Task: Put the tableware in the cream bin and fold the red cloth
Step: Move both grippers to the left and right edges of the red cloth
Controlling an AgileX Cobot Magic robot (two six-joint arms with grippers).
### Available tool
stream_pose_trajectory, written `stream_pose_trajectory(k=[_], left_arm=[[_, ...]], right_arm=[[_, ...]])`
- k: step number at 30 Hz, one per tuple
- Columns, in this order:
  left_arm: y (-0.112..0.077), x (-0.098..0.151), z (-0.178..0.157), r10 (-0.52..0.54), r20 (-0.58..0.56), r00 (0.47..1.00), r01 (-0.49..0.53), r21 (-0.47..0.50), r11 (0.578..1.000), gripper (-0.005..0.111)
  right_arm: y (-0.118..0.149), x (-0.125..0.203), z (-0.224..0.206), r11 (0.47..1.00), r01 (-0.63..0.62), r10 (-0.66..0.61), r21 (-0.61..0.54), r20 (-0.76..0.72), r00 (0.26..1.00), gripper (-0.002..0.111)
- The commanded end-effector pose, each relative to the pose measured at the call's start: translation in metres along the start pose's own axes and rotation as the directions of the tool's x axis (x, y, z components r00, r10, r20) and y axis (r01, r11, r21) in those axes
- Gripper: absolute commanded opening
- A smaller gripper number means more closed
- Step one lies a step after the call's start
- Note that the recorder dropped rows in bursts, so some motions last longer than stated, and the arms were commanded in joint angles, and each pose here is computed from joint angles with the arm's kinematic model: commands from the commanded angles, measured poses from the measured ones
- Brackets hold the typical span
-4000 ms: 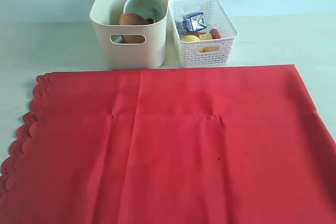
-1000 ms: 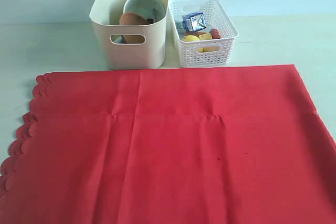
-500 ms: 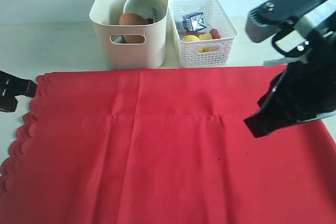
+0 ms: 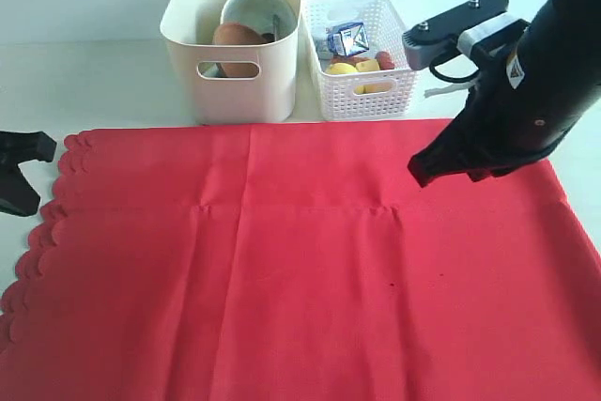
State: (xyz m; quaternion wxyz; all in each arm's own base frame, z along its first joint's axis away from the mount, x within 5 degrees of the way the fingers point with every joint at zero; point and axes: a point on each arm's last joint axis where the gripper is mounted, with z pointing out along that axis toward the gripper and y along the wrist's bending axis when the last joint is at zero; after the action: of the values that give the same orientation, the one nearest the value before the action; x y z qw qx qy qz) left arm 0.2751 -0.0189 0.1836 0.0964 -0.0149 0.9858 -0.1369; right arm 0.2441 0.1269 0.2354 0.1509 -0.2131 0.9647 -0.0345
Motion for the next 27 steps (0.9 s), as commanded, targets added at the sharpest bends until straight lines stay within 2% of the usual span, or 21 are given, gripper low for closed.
stream_pose_trajectory(k=[1,5,14,23,27], left_arm=[[0.015,-0.008,0.007,-0.052,-0.039,0.998,0.053,0.019,0.998,0.0],[0.023,-0.014,0.016,-0.065,-0.059,0.996,0.066,0.016,0.998,0.004],[0.038,-0.03,0.034,-0.096,-0.093,0.991,0.097,0.008,0.995,0.034],[0.046,-0.041,0.044,-0.045,-0.125,0.991,0.048,0.018,0.999,0.06],[0.047,-0.04,0.051,-0.012,-0.144,0.99,0.016,0.026,1.0,0.061]], right_arm=[[-0.022,-0.007,0.022,0.999,-0.044,0.045,0.01,-0.066,0.997,0.0],[-0.042,-0.008,0.04,0.994,-0.109,0.106,-0.016,-0.121,0.987,0.0],[-0.077,-0.002,0.08,0.963,-0.253,0.23,-0.098,-0.198,0.953,0.0],[-0.081,-0.006,0.096,0.96,-0.266,0.249,-0.09,-0.16,0.955,0.0],[-0.081,-0.004,0.109,0.959,-0.27,0.25,-0.089,-0.187,0.95,0.0]])
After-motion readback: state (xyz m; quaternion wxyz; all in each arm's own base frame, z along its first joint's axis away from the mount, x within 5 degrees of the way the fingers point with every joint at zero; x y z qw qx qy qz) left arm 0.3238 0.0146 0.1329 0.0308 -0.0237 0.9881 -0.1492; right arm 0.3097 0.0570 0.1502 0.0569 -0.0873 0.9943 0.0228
